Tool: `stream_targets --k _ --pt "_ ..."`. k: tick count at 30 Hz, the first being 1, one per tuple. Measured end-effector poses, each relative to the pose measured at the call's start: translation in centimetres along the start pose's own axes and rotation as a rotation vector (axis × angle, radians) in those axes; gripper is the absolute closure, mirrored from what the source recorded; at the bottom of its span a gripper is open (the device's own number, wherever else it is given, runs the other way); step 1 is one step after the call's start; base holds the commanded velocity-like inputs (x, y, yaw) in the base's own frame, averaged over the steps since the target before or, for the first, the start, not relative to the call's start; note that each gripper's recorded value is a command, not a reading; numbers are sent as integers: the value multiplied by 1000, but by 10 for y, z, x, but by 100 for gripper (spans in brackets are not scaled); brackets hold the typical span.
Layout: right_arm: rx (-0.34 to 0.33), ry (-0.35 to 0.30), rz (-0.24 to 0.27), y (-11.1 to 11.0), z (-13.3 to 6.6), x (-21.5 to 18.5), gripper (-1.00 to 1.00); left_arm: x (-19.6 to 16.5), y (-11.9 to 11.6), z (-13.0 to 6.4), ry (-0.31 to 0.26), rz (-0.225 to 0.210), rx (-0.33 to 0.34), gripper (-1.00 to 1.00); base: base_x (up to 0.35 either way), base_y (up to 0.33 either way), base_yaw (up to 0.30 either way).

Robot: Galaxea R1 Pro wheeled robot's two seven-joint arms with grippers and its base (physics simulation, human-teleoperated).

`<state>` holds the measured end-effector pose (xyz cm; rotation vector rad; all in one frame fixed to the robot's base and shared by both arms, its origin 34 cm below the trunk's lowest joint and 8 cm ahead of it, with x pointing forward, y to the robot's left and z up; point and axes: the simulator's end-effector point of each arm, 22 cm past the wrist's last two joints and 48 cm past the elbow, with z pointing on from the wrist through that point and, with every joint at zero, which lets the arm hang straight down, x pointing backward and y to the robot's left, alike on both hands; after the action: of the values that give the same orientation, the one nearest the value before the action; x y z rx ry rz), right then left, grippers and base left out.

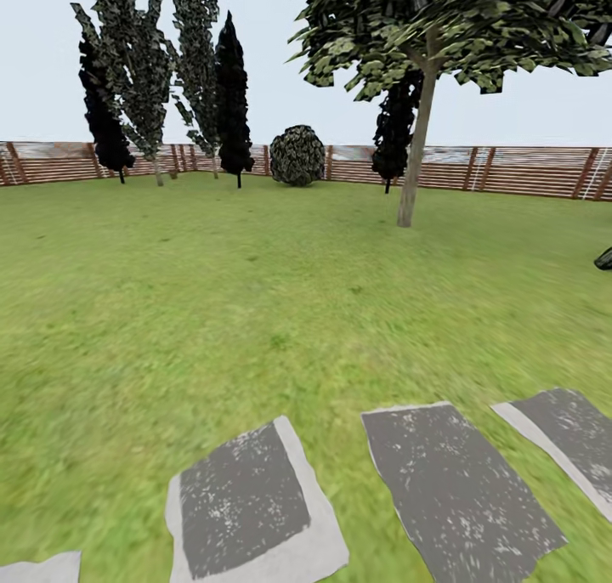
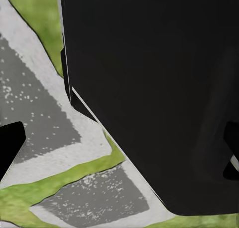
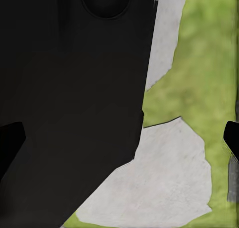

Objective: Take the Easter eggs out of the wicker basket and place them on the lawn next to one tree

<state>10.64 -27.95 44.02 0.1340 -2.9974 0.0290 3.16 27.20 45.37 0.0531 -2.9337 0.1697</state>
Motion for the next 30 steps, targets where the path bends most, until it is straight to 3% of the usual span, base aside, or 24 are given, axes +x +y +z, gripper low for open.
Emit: stream_targets --k 30 --pt "4 1 0 -1 0 0 -100 0 0 0 0 1 0 -100 337 0 0"
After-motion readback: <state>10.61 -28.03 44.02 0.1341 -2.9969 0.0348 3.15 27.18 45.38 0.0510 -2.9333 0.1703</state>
